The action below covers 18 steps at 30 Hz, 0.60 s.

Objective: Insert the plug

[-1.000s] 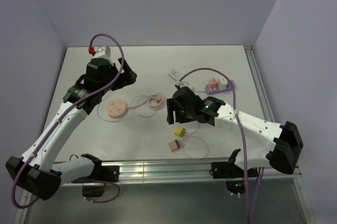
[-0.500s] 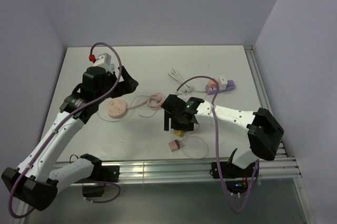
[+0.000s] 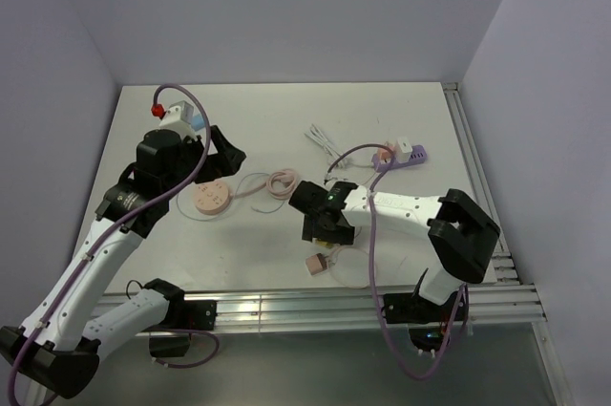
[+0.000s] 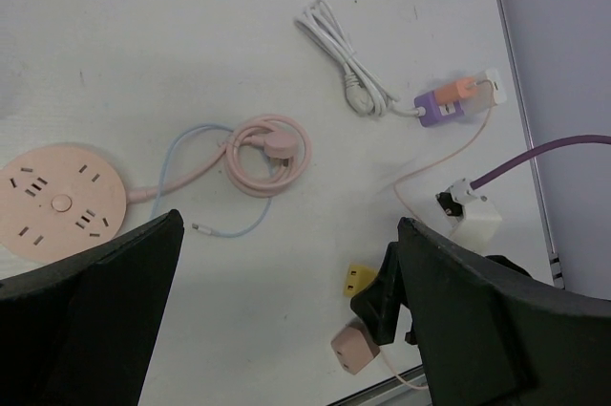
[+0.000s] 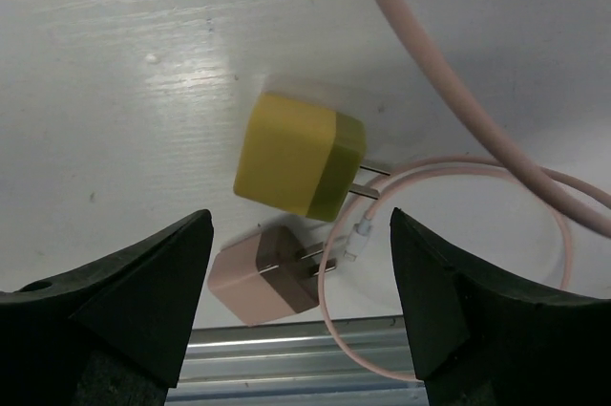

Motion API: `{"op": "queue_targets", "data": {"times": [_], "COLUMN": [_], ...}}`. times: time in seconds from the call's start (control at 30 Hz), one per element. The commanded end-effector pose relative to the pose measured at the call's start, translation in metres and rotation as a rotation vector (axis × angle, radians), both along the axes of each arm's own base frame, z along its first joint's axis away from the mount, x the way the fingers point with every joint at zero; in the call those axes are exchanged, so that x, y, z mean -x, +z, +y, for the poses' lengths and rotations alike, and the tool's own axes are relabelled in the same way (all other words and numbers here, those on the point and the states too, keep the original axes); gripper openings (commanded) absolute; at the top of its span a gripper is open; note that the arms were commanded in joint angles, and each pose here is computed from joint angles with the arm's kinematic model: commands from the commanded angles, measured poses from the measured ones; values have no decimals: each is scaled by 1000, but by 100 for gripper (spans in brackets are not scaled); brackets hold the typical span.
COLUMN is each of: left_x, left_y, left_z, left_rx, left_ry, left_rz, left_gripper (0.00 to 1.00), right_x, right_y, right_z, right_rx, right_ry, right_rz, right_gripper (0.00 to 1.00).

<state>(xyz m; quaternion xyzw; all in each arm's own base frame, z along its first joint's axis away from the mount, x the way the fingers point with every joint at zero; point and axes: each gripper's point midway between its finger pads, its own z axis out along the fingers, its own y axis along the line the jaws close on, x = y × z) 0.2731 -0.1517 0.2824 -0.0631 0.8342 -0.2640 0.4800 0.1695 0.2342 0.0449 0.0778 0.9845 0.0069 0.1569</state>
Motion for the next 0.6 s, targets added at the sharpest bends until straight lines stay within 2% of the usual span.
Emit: {"op": "queue_targets", "data": {"times": [0.0,0.43,0.47,0.57], "left_x": [1,-1,-1,-2], "left_y": [6,-3,-4,-7], "left_z": [1,-1,-1,-2], "left_rx": [-9,-21,-19,-19], "left_ry": [-19,-30,-28,-29], "left_rz": [-33,-9,-6,3], "left_gripper": [100,99,99,99], "right_x": [-9,-24,-24,-26], "right_y": [-6,-18,-20,-23], "right_z": [1,11,10,9], "right_rx": [33,57,66,62], "right_ry": [-23,-9,-5,-6], "right_rz": [-41,-64,-63,-63], "right_gripper": [81,77,75,62]}}
